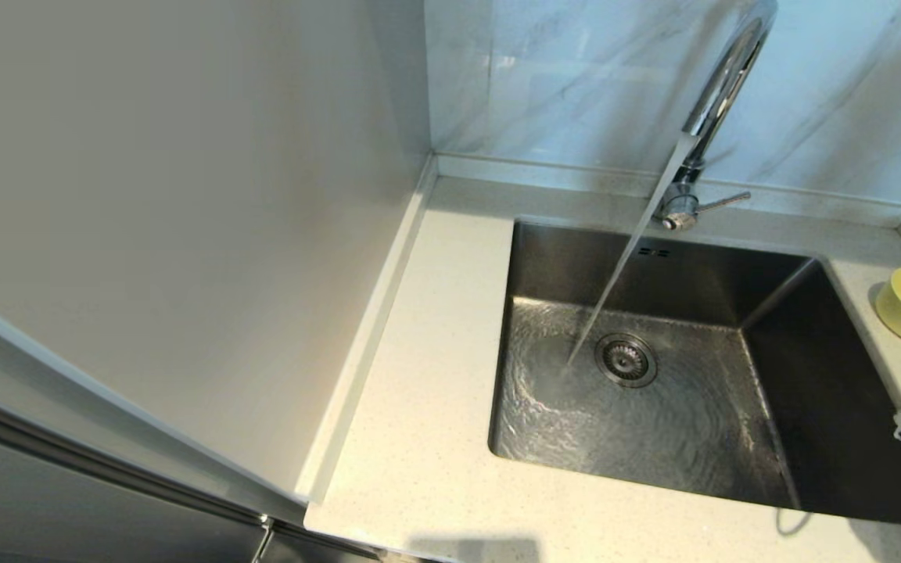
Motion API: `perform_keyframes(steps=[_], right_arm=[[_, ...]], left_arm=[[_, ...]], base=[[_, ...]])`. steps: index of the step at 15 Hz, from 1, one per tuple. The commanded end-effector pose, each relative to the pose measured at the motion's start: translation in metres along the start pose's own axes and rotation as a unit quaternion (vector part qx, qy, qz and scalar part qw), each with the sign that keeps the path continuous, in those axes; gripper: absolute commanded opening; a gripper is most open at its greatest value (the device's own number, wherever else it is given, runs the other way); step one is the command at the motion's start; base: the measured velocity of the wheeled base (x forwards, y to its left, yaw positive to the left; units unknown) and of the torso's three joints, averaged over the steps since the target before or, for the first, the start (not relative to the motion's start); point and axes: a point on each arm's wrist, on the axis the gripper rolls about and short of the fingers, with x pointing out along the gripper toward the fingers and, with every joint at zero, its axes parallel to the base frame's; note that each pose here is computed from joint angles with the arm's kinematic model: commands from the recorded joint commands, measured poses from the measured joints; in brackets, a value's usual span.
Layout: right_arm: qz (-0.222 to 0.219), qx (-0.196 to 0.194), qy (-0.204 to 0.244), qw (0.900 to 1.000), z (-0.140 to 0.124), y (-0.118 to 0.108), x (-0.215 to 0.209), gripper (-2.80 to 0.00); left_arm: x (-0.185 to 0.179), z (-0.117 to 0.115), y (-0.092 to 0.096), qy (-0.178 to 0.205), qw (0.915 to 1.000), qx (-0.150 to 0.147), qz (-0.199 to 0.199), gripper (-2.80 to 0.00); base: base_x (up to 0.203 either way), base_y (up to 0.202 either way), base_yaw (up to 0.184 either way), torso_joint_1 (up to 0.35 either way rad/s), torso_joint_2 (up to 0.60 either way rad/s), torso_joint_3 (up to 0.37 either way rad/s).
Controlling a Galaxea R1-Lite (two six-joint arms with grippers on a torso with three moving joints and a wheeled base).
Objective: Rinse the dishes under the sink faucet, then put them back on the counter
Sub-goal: Place the plate on the table, then turn off the faucet
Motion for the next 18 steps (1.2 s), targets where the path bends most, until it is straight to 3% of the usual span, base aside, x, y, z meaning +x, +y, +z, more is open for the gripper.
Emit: perform_keyframes(steps=[1, 2, 3, 9, 12, 15, 18], right_arm=[[0.014, 0.014, -0.036, 0.999, 0.010, -0.006, -0.021, 0.00], [0.021, 0.014, -0.040, 0.999, 0.017, -0.006, -0.026, -1.60], [0.032, 0.012, -0.043, 0.998, 0.023, -0.004, -0.030, -2.80], [0.088, -0.009, -0.059, 0.994, 0.065, 0.033, -0.030, -2.80], [0.104, 0.048, -0.031, 0.993, 0.091, 0.061, -0.008, -2.80], [0.101, 0.050, -0.018, 0.993, 0.103, 0.092, 0.015, -2.80], [0.078, 0.048, -0.040, 0.995, 0.119, 0.116, 0.026, -2.80]], left_arm=[[0.000, 0.000, 0.000, 0.000, 1.0000, 0.000, 0.000, -2.80], [0.000, 0.000, 0.000, 0.000, 1.0000, 0.000, 0.000, -2.80], [0.000, 0.000, 0.000, 0.000, 1.0000, 0.000, 0.000, -2.80], [0.000, 0.000, 0.000, 0.000, 1.0000, 0.000, 0.000, -2.80], [0.000, 0.000, 0.000, 0.000, 1.0000, 0.000, 0.000, -2.80], [0.000, 0.000, 0.000, 0.000, 1.0000, 0.000, 0.000, -2.80], [0.000, 0.000, 0.000, 0.000, 1.0000, 0.000, 0.000, -2.80]], base=[[0.000, 0.000, 0.000, 0.000, 0.00, 0.000], [0.000, 0.000, 0.000, 0.000, 0.00, 0.000], [0.000, 0.000, 0.000, 0.000, 0.00, 0.000], [0.000, 0.000, 0.000, 0.000, 0.00, 0.000], [0.000, 0.000, 0.000, 0.000, 0.00, 0.000], [0.000, 0.000, 0.000, 0.000, 0.00, 0.000], [0.000, 0.000, 0.000, 0.000, 0.00, 0.000]])
